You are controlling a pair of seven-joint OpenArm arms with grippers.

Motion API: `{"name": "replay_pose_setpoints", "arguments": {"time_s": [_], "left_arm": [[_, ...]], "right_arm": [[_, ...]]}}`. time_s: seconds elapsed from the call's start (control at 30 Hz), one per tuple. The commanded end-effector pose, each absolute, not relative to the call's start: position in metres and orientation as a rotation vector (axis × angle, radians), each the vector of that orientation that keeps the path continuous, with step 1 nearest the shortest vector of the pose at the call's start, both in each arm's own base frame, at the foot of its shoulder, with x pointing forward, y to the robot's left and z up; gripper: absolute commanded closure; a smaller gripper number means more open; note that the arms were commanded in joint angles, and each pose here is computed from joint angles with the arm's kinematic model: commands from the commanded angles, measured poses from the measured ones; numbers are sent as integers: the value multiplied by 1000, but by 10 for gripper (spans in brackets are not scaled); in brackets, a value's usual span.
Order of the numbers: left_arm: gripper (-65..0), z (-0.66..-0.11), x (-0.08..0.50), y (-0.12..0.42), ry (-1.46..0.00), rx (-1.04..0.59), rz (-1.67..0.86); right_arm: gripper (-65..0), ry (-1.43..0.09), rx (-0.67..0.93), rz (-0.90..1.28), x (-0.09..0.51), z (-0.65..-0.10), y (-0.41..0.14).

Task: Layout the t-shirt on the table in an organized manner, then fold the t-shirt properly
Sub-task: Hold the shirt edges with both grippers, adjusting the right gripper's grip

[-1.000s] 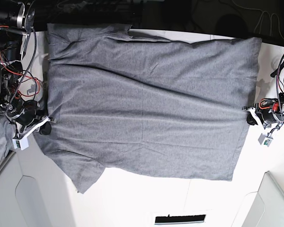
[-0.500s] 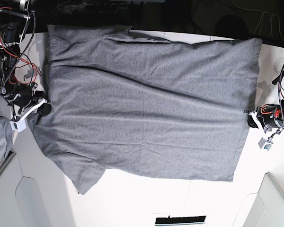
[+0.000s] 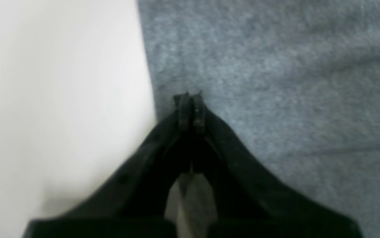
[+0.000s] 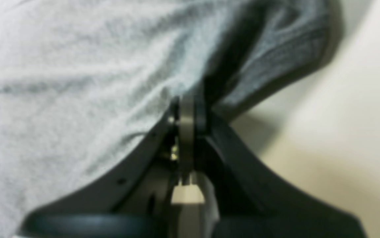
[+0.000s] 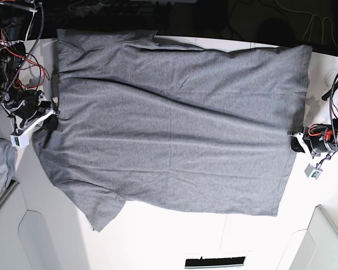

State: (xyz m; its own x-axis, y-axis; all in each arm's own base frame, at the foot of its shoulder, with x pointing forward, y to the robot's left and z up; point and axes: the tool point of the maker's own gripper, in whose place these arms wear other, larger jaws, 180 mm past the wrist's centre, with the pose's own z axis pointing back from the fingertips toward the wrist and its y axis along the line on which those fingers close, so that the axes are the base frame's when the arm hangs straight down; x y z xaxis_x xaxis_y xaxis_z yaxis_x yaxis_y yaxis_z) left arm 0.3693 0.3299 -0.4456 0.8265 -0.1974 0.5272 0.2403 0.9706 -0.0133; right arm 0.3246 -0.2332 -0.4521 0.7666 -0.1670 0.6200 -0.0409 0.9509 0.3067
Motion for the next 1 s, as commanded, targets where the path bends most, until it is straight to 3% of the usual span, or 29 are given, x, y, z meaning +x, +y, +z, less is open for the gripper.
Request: {"name": "replay_pose_setpoints", "arguments": {"time_s": [0.0,0.47,0.97], "left_arm": [[0,-427,385,334,-607,-84,-232],[0,-428,385,333,-605,-84,-234],[0,-432,377,339,-572,-64,-243]], "right_arm": [[0,-740,315,-64,335,-441,-237],[0,-724,399,-122,331,-454,-213],[0,-702,242,-58,325,-444,-273]]}}
